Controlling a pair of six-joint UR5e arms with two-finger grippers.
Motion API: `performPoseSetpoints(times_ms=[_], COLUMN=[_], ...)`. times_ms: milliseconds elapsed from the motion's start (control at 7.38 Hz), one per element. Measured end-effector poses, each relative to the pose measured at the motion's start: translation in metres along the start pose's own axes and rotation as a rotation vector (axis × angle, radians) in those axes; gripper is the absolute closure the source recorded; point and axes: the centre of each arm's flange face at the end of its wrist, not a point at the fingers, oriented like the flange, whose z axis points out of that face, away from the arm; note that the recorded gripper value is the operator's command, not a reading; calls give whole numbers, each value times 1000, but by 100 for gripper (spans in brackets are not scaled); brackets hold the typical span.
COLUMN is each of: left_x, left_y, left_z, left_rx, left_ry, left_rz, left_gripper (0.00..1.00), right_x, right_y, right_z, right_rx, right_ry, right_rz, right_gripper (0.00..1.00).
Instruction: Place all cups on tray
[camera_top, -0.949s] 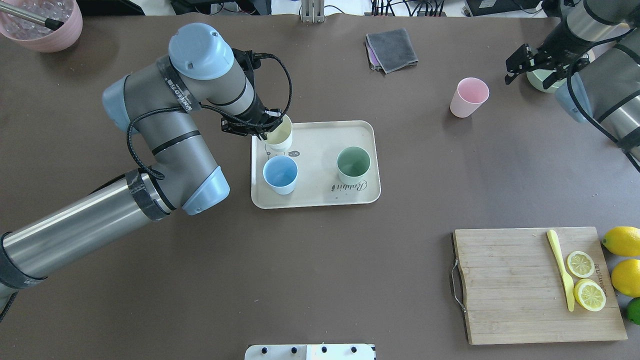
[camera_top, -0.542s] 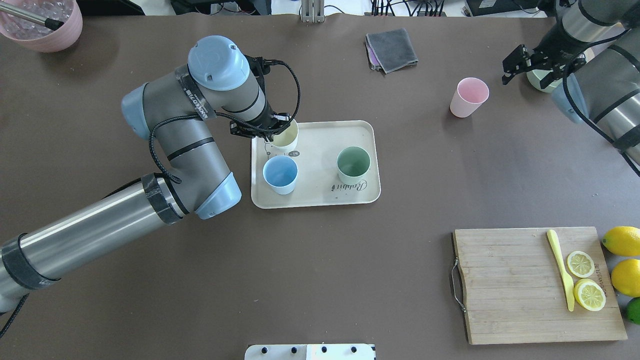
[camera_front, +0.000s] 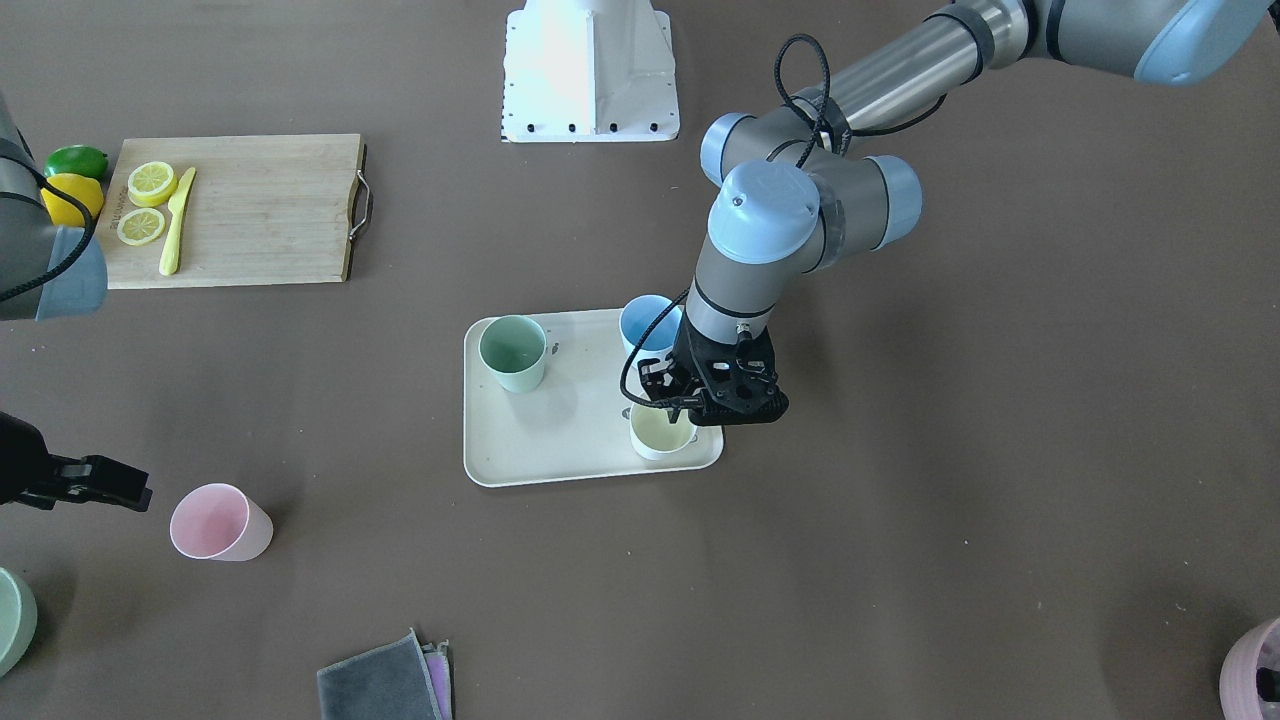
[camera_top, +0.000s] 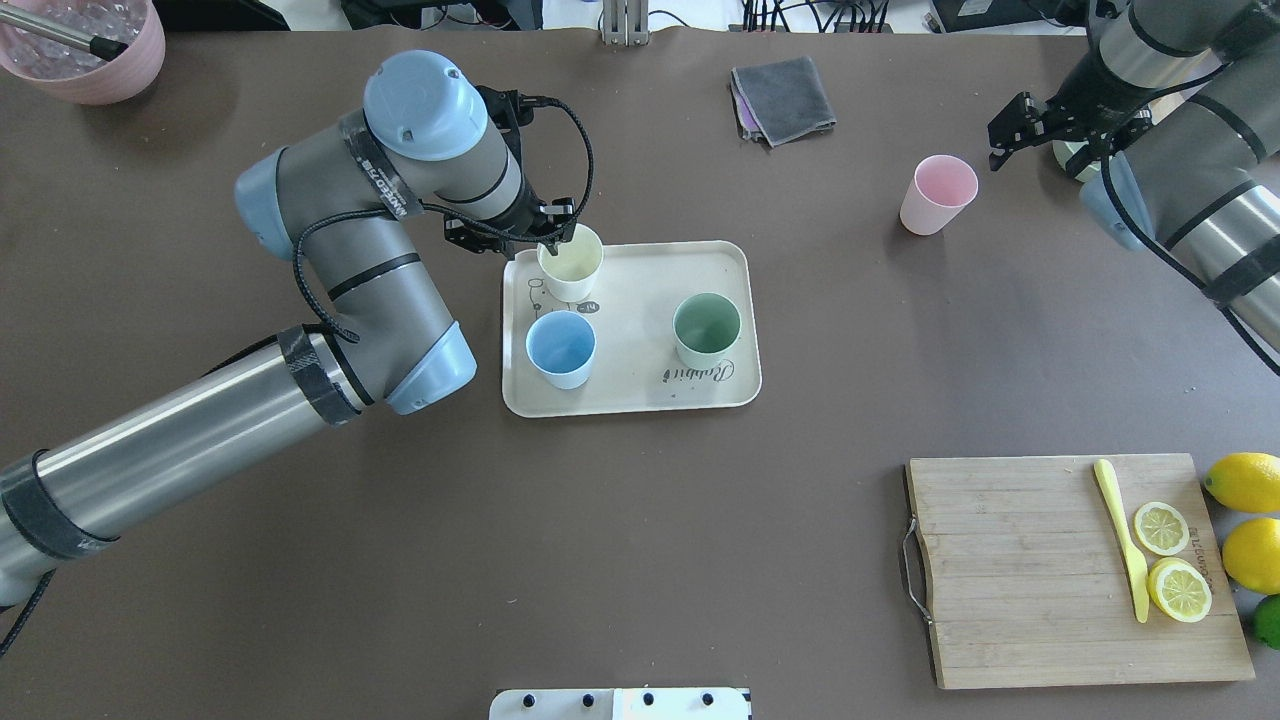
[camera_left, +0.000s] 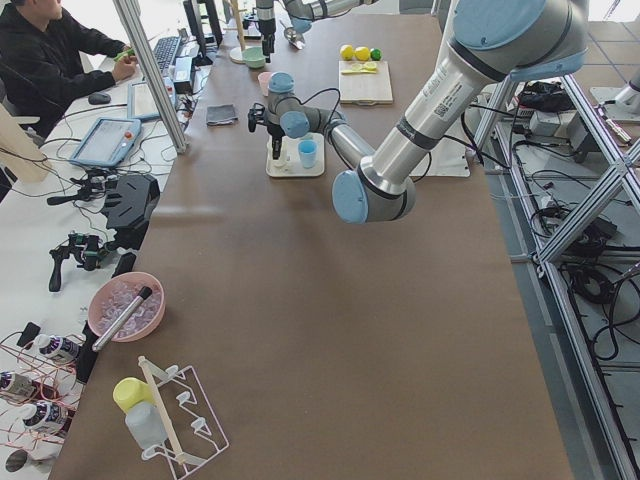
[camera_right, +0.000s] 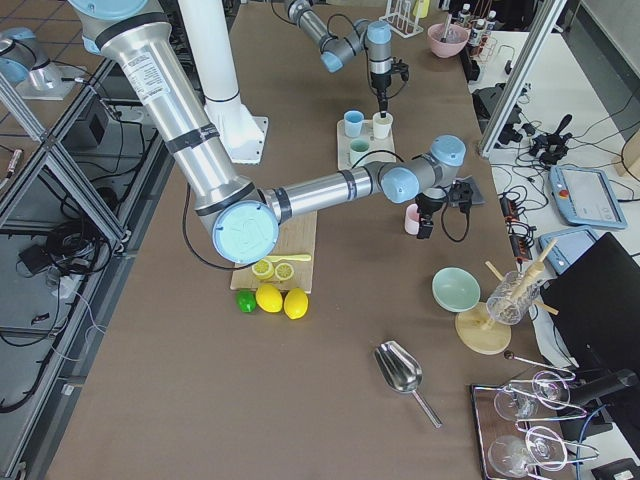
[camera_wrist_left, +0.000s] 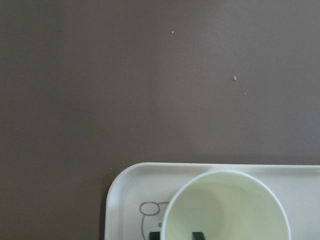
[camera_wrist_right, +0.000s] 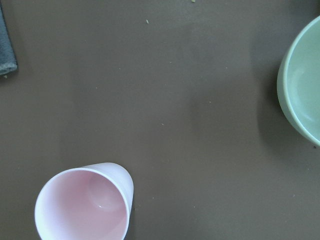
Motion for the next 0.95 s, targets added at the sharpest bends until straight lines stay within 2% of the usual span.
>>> performPoseSetpoints(times_ms=[271,542,949], left_x=[-22,-51,-84], left_y=[-37,-68,-92], left_z=[-38,-74,-91], left_rx=[-26,-38,-24], left_ry=[34,14,-13], left_rz=[10,50,86], left_gripper=[3,3,3], right_x=[-7,-15,-25], right_y=[2,4,4], right_z=[4,13,40], right_rx=[-3,9,37], right_ry=[0,4,30], right_rz=[13,-3,-39], right_gripper=[0,0,3])
